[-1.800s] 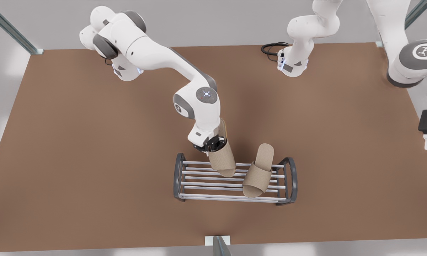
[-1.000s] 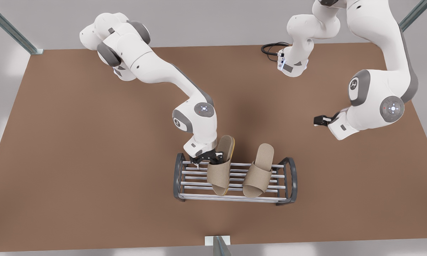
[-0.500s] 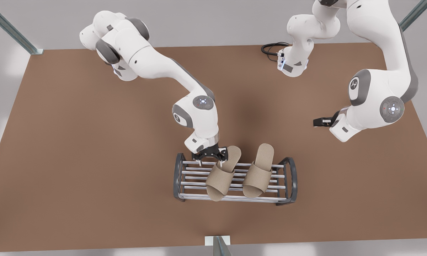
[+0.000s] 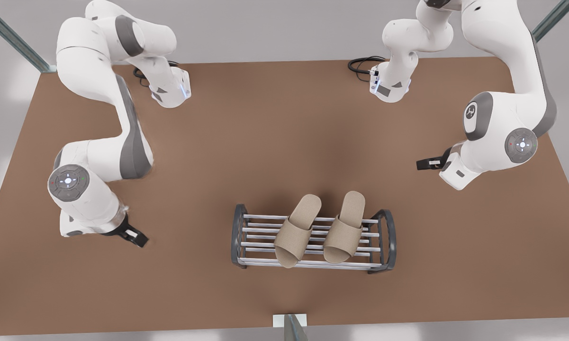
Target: Place the right shoe on the shoe rack with the right arm, and place the left shoe on the shoe rack with the left arm
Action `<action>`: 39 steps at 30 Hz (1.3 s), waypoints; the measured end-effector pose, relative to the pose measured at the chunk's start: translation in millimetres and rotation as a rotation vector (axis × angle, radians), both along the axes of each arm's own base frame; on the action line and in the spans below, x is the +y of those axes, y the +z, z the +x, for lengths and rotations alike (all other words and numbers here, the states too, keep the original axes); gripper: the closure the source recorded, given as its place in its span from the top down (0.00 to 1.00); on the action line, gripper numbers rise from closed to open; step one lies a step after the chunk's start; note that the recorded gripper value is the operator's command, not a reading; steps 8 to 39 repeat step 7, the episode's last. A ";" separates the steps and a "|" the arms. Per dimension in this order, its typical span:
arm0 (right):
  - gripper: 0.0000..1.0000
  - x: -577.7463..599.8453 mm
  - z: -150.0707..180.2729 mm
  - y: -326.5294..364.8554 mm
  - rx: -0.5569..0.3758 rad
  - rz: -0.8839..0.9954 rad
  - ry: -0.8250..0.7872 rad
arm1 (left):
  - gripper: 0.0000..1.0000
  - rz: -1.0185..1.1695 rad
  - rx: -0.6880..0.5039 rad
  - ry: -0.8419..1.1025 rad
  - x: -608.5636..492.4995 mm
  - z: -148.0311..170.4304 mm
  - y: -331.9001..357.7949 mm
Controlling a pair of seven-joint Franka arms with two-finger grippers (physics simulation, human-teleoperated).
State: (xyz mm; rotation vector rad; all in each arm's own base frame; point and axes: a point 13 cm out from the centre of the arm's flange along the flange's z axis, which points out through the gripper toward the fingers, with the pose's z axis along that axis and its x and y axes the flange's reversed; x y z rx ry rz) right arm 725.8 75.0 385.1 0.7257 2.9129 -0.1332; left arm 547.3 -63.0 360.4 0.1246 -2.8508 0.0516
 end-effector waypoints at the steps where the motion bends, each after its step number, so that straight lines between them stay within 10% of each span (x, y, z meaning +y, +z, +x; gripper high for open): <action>1: 1.00 -5.4 -12.3 15.9 0.024 0.003 0.021 | 1.00 0.001 0.000 0.003 -0.2 0.0 0.0; 7: 1.00 -6.6 -86.8 68.3 0.193 0.026 0.167 | 1.00 0.006 0.001 0.018 -0.1 -0.2 0.0; 39: 1.00 -6.6 -86.8 68.3 0.193 0.026 0.167 | 1.00 0.006 0.001 0.018 -0.1 -0.2 0.0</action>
